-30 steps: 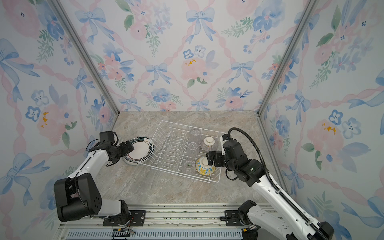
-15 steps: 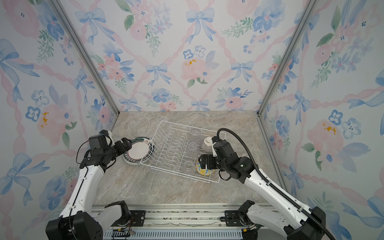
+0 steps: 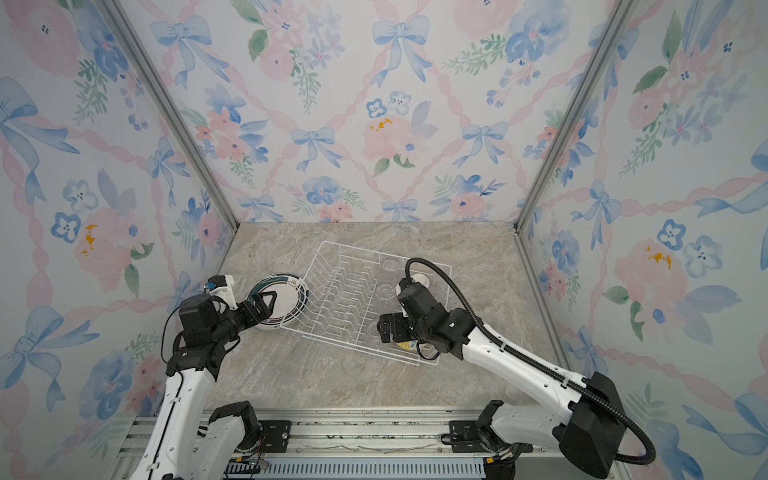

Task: Unload the mixed dishes from the dish rack
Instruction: 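Reach the right gripper into the rack toward a clear plastic cup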

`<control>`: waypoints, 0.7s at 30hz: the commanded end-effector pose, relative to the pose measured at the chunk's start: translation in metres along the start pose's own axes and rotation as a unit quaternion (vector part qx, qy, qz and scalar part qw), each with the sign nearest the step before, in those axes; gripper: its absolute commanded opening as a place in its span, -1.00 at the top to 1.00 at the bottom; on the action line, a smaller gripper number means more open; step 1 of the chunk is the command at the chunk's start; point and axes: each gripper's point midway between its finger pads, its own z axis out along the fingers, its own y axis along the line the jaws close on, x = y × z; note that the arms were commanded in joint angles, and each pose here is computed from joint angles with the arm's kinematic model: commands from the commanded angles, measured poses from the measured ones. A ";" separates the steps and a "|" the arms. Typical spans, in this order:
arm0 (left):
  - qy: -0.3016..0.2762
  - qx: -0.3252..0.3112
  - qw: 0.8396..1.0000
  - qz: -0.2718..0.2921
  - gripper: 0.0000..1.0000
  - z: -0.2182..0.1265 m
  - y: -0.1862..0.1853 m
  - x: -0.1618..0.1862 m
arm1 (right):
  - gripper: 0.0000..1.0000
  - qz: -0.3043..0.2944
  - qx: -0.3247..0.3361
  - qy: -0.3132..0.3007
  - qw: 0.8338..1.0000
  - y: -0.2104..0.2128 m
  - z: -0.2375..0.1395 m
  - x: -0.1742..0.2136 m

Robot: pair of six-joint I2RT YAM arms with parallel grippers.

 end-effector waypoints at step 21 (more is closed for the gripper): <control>-0.052 -0.012 0.999 0.010 -0.96 -0.016 0.002 -0.014 | -0.66 -0.089 0.071 0.061 0.992 0.034 0.046 0.014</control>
